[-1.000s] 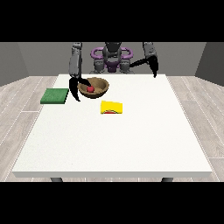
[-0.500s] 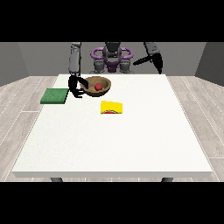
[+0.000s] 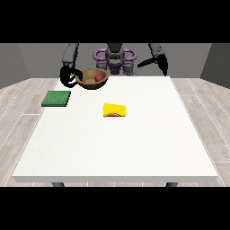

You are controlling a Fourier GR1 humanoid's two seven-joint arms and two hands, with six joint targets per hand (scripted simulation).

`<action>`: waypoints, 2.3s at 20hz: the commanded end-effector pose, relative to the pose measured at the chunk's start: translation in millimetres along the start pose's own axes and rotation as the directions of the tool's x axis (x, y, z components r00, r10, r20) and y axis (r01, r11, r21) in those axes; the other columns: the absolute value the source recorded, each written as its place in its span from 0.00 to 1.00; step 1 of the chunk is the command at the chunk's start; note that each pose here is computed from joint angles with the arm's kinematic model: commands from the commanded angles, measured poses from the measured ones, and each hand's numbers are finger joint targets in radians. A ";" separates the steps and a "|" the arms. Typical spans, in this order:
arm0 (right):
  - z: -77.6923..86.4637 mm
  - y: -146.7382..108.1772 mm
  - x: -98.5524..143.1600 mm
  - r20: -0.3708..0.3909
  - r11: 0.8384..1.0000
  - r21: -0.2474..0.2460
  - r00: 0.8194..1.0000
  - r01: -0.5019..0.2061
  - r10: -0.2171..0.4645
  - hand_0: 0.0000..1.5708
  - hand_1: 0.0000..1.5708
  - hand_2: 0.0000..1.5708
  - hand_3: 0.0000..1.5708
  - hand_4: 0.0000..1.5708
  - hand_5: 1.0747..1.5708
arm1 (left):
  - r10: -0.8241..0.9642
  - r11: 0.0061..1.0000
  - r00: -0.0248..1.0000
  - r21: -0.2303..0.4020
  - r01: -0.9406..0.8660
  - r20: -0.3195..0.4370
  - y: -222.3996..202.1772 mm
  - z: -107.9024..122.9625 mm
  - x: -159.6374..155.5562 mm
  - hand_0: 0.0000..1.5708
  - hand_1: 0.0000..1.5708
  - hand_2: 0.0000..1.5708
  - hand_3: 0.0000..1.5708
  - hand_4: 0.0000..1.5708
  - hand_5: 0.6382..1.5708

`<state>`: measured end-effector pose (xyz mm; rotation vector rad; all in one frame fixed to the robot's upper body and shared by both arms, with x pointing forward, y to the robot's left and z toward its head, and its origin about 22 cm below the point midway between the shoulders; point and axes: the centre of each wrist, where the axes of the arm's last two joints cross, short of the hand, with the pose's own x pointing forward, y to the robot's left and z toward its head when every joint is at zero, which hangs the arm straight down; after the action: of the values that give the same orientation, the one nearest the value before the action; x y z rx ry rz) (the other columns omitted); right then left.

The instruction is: Pick the cup and pour the ball into the bowl, then pick the bowl and place it on the pad

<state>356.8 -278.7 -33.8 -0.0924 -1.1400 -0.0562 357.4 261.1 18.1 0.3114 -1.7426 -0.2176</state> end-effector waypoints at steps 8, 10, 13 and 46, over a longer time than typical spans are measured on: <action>19.5 -129.1 30.7 0.121 0.986 -0.069 0.982 0.152 -0.143 1.00 1.00 1.00 1.00 0.68 0.98 | 0.007 1.000 0.991 -0.001 -0.007 0.132 -28.6 2.9 19.7 0.00 0.00 0.00 0.00 0.00 1.00; 22.8 -150.2 61.8 0.201 0.984 -0.078 0.969 0.161 -0.143 1.00 1.00 1.00 1.00 0.68 0.98 | 0.024 1.000 0.979 -0.007 -0.023 0.204 -31.6 -0.8 25.8 0.00 0.00 0.00 0.00 0.00 0.99; 17.7 -136.9 50.2 0.171 0.984 -0.081 0.975 0.160 -0.145 1.00 1.00 1.00 1.00 0.68 0.98 | -0.027 0.999 0.982 0.023 0.023 0.189 -29.9 -9.0 27.1 0.00 0.00 0.00 0.00 0.00 0.99; 64.0 -253.0 80.9 0.357 0.971 -0.164 0.928 0.175 -0.107 1.00 1.00 1.00 0.66 0.47 1.00 | -0.012 0.999 0.889 0.035 -0.005 0.458 -14.0 18.8 124.6 0.00 0.00 0.00 0.00 0.00 0.99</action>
<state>314.6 -528.2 98.0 -0.1811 -1.5237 -0.3174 325.4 197.0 121.8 0.3176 -2.2118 -0.2673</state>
